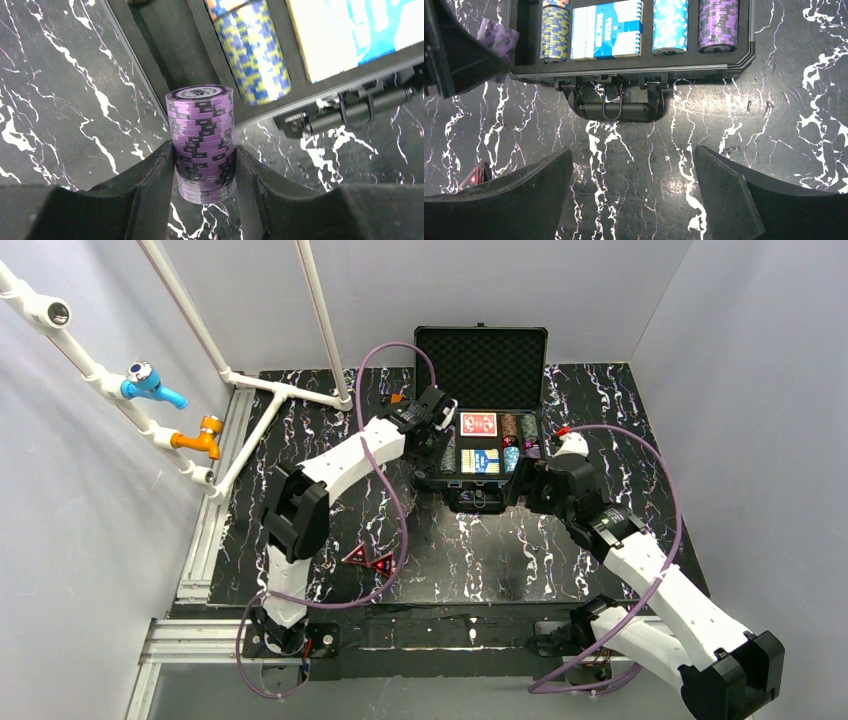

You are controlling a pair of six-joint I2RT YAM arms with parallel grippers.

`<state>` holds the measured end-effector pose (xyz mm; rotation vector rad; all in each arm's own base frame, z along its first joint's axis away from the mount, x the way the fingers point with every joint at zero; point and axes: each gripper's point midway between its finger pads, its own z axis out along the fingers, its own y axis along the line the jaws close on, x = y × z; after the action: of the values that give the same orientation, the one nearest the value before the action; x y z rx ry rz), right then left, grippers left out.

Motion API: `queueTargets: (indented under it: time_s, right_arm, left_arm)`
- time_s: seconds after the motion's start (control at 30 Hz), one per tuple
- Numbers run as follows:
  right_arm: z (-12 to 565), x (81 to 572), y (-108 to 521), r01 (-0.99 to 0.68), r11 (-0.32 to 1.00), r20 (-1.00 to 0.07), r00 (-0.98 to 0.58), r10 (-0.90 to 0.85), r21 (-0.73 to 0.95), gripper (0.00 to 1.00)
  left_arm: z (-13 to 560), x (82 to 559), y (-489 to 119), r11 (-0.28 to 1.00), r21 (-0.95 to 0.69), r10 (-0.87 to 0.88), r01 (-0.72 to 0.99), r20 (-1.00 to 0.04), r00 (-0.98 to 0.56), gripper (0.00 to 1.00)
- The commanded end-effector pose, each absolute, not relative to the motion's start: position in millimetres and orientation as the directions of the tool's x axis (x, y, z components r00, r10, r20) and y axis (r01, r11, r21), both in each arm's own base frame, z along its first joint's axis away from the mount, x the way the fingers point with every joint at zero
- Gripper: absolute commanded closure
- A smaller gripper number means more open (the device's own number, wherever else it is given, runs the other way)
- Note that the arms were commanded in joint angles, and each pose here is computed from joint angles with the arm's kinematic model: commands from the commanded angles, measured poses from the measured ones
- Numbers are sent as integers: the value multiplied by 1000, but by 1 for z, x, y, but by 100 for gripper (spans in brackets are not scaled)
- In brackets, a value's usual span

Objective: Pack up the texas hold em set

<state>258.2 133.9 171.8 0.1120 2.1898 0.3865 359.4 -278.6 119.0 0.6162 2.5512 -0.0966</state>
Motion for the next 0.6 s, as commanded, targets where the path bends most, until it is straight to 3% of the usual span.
queueTargets:
  time_s: [0.0,0.57]
  right_arm:
    - [178,259,137,-67,934,-776,-580,250,350,2]
    - [171,258,139,-70,931,-765,-594,249,357,2]
  left_arm:
    - [148,385,-277,924,75,351,375,-553,-755,100]
    - [124,419,-272,971,60,228,230,-510,-830,100]
